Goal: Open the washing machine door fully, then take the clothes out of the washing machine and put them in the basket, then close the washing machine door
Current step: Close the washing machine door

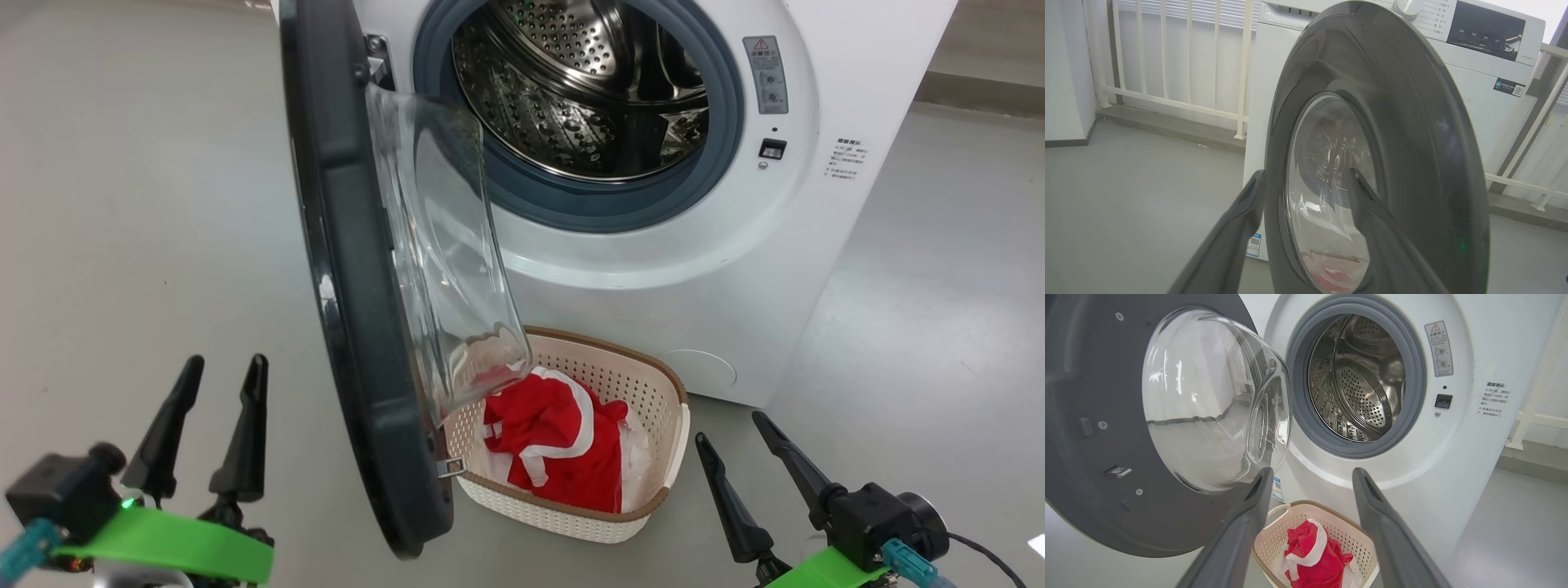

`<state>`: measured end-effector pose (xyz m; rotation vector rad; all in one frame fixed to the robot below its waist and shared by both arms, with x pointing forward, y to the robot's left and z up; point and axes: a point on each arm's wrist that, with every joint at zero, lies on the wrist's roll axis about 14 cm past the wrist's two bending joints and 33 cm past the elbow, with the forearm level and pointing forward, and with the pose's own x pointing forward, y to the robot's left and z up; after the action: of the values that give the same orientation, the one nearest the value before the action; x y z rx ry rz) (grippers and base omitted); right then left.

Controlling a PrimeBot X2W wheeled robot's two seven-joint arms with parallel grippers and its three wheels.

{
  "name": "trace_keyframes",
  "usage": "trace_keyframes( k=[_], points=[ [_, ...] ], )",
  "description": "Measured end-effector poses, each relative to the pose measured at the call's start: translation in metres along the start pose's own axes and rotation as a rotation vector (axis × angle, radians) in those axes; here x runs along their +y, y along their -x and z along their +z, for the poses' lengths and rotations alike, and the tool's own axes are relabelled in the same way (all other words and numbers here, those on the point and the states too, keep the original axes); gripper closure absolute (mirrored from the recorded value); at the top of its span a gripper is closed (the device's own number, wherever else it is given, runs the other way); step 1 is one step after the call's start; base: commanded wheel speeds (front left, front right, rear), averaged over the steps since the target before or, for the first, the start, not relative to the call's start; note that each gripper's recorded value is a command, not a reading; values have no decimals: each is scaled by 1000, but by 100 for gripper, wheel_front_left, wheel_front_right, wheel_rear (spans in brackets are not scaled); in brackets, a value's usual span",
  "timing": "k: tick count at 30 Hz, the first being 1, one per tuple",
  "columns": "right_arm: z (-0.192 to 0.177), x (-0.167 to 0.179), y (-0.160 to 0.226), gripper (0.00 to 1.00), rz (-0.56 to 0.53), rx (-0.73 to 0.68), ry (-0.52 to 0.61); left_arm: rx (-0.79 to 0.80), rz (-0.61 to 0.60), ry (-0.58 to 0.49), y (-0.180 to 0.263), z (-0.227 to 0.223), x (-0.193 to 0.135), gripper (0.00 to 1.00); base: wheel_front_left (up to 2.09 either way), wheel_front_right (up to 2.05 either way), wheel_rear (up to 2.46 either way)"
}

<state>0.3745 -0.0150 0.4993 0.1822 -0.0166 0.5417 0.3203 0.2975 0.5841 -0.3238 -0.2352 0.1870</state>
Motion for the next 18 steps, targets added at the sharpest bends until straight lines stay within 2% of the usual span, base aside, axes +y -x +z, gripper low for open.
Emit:
trace_keyframes(
  k=[3, 6, 18],
  points=[
    [-1, -1, 0, 0, -4, 2, -6, -39, 2, -110, 4, 0, -1, 0, 0, 0, 0],
    [-2, -3, 0, 0, -8, 3, -12, -70, -10, -157, 6, 1, -5, 0, 0, 0, 0],
    [3, -6, 3, 0, -23, -11, -16, 15, 54, -198, 33, -36, 5, 0, 0, 0, 0]
  ],
)
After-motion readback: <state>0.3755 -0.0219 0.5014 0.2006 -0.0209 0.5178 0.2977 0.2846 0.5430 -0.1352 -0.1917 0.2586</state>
